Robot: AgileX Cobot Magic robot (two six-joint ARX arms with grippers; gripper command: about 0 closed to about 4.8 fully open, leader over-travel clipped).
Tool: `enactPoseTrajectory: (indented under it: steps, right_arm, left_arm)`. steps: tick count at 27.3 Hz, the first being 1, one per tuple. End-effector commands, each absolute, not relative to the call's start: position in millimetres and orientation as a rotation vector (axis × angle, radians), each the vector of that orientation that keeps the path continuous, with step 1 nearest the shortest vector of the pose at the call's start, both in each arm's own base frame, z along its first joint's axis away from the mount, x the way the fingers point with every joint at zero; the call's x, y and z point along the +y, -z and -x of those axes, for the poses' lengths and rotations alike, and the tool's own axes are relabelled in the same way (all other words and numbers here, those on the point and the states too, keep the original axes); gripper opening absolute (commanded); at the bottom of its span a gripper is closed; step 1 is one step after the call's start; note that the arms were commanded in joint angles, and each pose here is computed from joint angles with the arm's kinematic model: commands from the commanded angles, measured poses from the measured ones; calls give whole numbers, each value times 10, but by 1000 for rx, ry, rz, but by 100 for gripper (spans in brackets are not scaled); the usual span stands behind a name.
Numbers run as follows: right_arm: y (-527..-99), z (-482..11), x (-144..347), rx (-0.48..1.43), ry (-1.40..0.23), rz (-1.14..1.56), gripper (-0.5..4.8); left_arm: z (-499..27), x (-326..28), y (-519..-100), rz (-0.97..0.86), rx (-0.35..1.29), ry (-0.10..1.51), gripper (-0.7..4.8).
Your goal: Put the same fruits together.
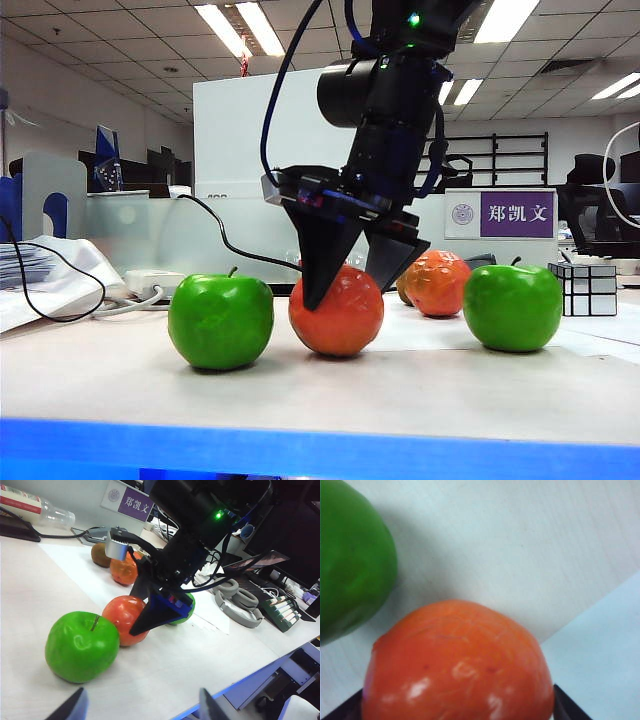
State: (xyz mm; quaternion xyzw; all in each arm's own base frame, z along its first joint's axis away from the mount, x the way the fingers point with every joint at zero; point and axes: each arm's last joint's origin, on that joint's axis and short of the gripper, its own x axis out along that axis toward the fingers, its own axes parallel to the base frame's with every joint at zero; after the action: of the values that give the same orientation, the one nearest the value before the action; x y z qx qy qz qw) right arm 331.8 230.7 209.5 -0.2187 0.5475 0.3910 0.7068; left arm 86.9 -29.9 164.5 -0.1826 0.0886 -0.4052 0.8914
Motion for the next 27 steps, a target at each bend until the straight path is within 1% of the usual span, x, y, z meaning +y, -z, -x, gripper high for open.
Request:
enactPoseTrajectory:
  steps: [1, 2, 3, 4, 5, 6, 8, 10, 11, 15, 19, 24, 27]
  right_arm:
    - [-2008, -3305, 2336, 1254, -865, 499, 479]
    - [-2000, -3302, 2343, 1255, -866, 500, 420]
    - [-1999, -3298, 2352, 1255, -868, 502, 306]
    - [-2001, -3295, 2357, 1252, -870, 503, 223]
    - [-2001, -3294, 2363, 1249, -872, 503, 154]
    - [-2002, -3295, 2368, 1245, -874, 502, 104]
    - [-2004, -3297, 2374, 1238, -875, 506, 67]
    - [-2004, -3299, 2375, 1233, -879, 511, 1]
    - [-2005, -3303, 2378, 1227, -880, 511, -6]
    - [-2015, -3333, 2396, 1188, -874, 511, -7]
    - [-2037, -3387, 2400, 1132, -797, 561, -7]
    - [-2055, -3499, 2333, 1071, -768, 563, -7]
    - [-2067, -3577, 2263, 1041, -711, 573, -7]
  left_arm:
    - [-868, -298, -1661, 371, 168, 843, 291]
    - [-868, -298, -1661, 371, 168, 843, 291]
    - [-868, -298, -1661, 371, 168, 843, 291]
    - [-868, -298, -1661, 371, 168, 843, 291]
    - [-868, -298, -1661, 371, 168, 843, 291]
    - [-868, -298, -1661, 371, 168, 842, 291]
    - [-868, -298, -1661, 371, 169, 843, 291]
    - [-868, -298, -1659, 372, 170, 843, 291]
    - [-868, -298, -1658, 372, 171, 843, 291]
    - [-868, -298, -1657, 373, 172, 842, 291]
    - [-868, -298, -1655, 373, 175, 842, 291]
    - [-868, -298, -1650, 375, 181, 842, 291]
    - [-868, -298, -1644, 377, 186, 840, 291]
